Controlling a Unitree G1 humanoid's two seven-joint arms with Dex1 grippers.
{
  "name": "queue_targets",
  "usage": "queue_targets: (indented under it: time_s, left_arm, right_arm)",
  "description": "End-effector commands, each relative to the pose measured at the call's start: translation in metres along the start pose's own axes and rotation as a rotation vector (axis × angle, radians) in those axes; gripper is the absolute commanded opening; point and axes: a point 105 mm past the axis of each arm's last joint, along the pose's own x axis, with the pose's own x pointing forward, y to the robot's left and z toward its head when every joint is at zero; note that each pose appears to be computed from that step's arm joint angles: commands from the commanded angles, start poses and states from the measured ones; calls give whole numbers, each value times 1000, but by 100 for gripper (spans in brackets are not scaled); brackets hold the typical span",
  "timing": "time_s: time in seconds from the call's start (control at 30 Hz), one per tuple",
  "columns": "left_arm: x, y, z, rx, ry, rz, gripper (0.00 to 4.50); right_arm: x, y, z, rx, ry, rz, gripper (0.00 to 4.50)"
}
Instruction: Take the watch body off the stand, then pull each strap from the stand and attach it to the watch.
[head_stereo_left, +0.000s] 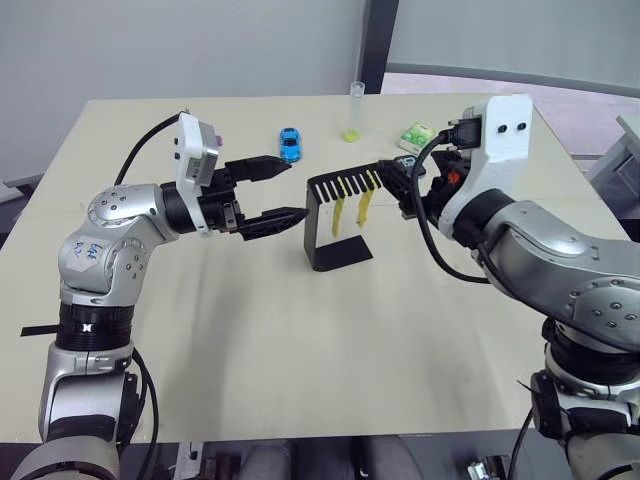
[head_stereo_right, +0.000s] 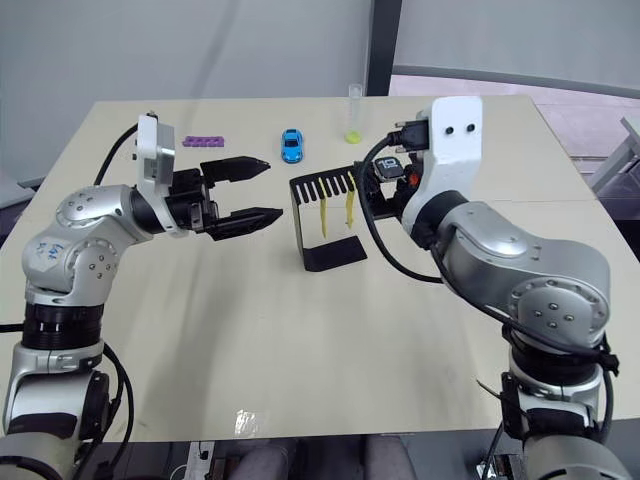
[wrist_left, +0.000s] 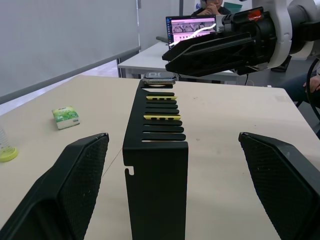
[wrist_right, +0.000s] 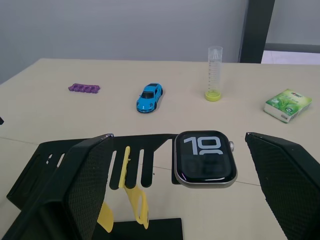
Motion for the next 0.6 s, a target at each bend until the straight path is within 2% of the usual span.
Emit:
queue_targets:
  time_s: [0.03, 0.6]
  left_arm:
    - [-1, -1, 14, 58, -28, 8, 450]
    - [-2, 1, 15, 65, -30, 24, 450]
  right_arm:
    - [2, 2, 8, 0, -34, -25, 445]
    - [8, -5, 6, -10, -22, -55, 445]
